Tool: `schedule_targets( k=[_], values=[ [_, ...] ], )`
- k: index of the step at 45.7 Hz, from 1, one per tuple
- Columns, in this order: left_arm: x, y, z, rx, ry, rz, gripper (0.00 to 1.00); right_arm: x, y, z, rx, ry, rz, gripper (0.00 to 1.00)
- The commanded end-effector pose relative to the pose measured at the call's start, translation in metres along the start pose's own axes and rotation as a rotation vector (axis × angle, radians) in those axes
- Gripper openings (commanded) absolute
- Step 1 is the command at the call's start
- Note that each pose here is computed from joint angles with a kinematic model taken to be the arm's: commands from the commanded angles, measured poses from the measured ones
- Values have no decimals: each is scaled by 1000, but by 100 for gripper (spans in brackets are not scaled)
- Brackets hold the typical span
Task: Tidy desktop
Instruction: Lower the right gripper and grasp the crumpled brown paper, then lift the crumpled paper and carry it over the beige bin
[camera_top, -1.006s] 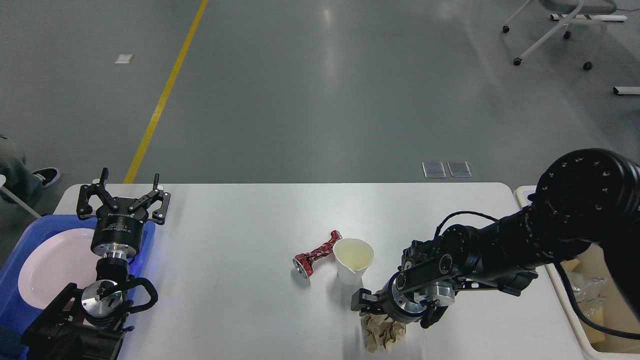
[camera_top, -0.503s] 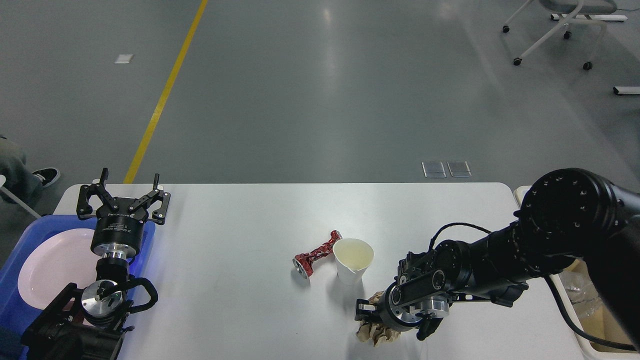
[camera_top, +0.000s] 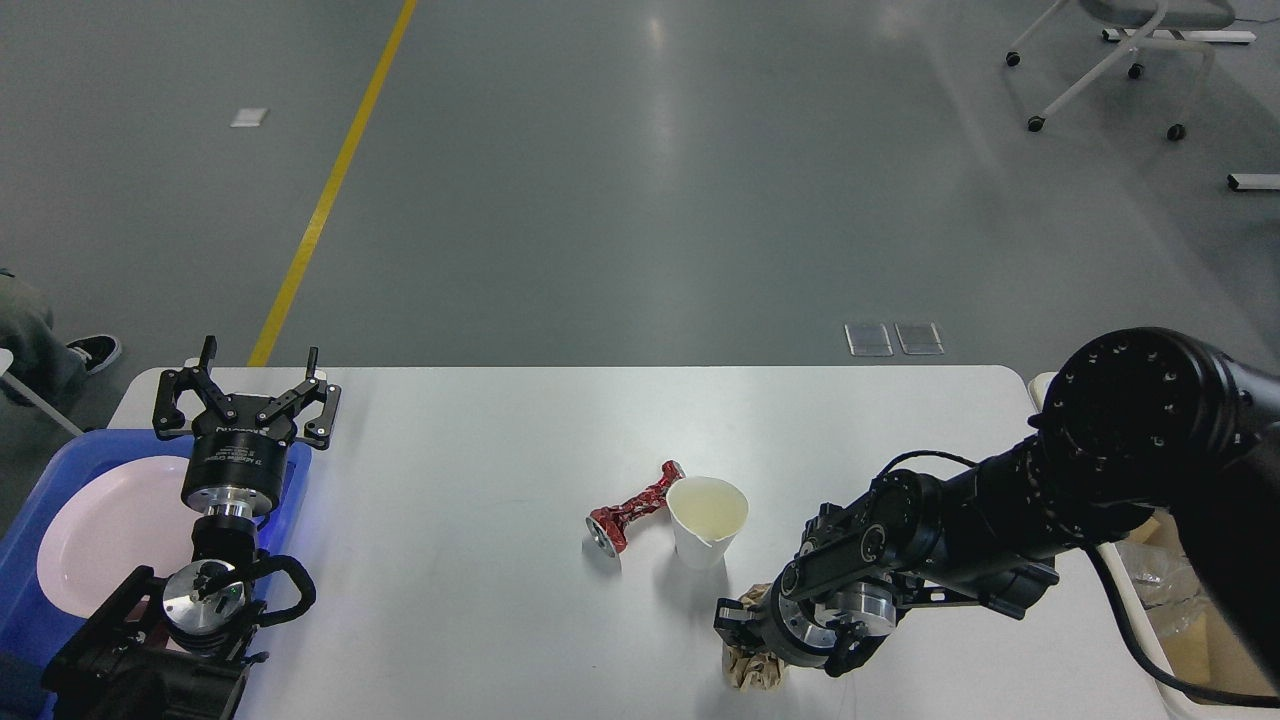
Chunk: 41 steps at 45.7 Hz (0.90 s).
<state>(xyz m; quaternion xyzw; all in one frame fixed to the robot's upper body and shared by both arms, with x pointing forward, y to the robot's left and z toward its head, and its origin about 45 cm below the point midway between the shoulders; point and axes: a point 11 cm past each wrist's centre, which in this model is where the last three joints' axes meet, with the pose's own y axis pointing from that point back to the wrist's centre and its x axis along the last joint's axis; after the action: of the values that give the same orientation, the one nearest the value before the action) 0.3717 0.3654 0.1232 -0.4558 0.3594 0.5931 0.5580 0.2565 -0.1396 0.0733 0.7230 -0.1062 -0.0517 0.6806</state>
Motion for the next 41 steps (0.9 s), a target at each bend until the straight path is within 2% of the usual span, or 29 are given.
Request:
schedule_targets(
  k=[1,7,21,33,41],
  values=[
    [0,0,0,0,0,0,96,3,5,-1,0,7,3,0],
    [0,0,0,0,0,0,96,5,9,0,0,8,-9,0],
    [0,0,0,0,0,0,96,27,86,18,-8,52,-117,0],
    [0,0,0,0,0,0,96,68,183,34,-23,106,-123,0],
    [0,0,0,1,0,0,96,91,252,40,12,21,-37,0]
  ],
)
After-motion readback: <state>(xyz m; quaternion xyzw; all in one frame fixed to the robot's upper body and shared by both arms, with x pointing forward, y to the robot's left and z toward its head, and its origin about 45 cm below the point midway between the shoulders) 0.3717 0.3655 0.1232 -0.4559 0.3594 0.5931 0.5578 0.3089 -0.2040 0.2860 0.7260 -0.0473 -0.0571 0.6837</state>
